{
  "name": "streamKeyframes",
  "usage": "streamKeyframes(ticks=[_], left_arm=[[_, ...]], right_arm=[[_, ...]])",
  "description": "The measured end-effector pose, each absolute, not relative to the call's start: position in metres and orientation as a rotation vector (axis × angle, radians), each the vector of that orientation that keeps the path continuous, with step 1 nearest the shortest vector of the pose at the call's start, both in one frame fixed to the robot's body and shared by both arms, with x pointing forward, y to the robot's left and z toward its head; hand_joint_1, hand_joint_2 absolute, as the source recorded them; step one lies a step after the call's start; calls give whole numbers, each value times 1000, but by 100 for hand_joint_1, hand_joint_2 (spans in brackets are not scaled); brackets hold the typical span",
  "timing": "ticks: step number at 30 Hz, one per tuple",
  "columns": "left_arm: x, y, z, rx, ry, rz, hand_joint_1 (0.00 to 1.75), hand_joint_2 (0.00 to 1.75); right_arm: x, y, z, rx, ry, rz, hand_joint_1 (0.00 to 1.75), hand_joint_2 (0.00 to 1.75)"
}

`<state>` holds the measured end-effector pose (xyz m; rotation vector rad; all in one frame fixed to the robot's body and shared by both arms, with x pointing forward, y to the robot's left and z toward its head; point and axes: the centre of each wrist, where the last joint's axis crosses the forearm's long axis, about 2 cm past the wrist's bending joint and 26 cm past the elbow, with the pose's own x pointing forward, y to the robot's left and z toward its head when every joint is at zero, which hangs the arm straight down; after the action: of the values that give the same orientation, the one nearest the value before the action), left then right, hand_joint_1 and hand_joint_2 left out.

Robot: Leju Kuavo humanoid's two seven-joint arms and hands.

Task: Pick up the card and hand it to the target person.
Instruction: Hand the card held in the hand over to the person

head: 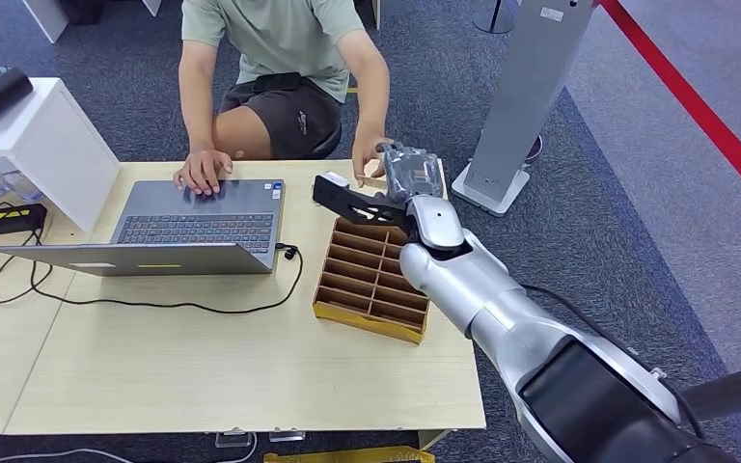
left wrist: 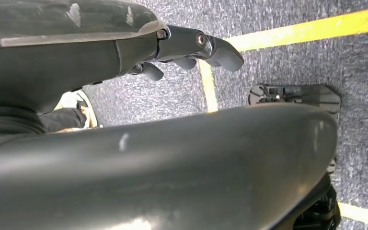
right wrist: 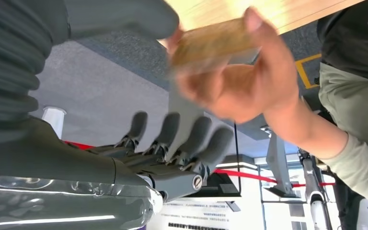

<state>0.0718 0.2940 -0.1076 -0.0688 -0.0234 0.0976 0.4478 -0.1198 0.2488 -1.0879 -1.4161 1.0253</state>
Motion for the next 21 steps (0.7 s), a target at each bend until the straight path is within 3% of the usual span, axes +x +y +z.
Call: streamKeyframes(ticks=[11, 21], left_arm=[[66, 294, -109, -67, -18, 137, 0, 0], [61, 294, -109, -59, 4, 192, 0, 0]], right_arm=[[454, -133, 273, -1106, -1505, 906, 0, 175], [432, -177, 316, -1003, -1677, 645, 0, 175]])
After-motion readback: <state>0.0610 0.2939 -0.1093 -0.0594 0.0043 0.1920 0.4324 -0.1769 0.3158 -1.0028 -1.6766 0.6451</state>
